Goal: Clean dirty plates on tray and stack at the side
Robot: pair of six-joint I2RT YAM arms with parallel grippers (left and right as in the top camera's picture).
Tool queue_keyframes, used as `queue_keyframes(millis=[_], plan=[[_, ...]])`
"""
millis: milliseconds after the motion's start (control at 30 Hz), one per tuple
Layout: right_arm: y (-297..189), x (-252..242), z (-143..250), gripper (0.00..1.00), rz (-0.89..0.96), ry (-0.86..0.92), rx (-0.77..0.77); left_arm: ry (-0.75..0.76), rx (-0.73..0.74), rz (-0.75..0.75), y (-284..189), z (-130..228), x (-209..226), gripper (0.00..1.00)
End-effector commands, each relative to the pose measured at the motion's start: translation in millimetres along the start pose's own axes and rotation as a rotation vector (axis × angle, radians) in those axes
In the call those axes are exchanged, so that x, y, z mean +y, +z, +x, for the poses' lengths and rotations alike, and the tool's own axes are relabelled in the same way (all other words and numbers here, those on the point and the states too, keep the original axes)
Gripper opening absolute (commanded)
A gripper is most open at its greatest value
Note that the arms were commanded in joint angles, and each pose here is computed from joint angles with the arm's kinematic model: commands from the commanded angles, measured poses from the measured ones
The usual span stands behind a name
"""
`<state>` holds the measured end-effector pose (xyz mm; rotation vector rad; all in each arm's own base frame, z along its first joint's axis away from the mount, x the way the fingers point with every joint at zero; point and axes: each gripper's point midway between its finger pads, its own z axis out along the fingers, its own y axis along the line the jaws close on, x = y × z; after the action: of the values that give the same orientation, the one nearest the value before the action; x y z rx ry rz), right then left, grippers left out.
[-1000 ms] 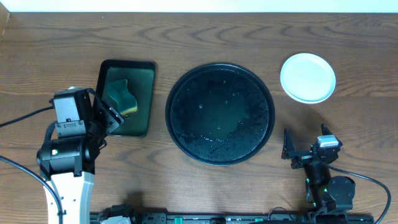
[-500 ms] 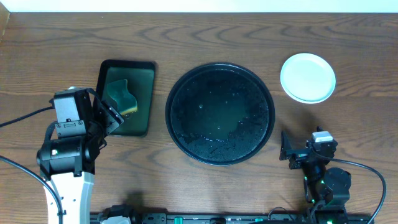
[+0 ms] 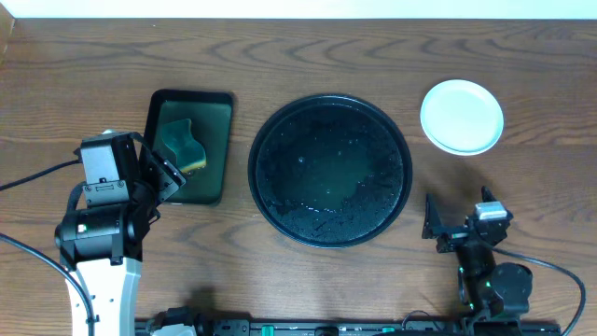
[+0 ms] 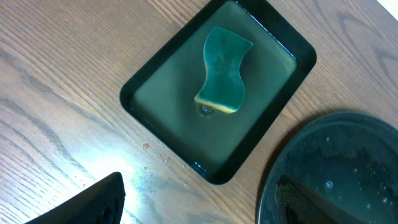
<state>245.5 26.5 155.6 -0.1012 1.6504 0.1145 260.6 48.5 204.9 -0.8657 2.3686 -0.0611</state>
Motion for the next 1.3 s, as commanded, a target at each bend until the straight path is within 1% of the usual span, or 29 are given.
queue_keyframes(millis=[0, 1133, 1267], plan=[[-1.1, -5.2, -1.5, 0.99, 0.031, -0.023, -0.009, -0.007, -0.002, -0.006, -0.3, -1.1, 1.2, 0.78], [-1.2, -5.5, -2.0, 0.99, 0.033, -0.031, -0.010, -0.007, -0.002, -0.006, -0.3, -1.1, 1.2, 0.78], [-1.2, -5.5, -2.0, 0.99, 0.033, -0.031, -0.010, -0.004, 0.028, -0.033, 0.2, 6.2, 7.0, 0.78]])
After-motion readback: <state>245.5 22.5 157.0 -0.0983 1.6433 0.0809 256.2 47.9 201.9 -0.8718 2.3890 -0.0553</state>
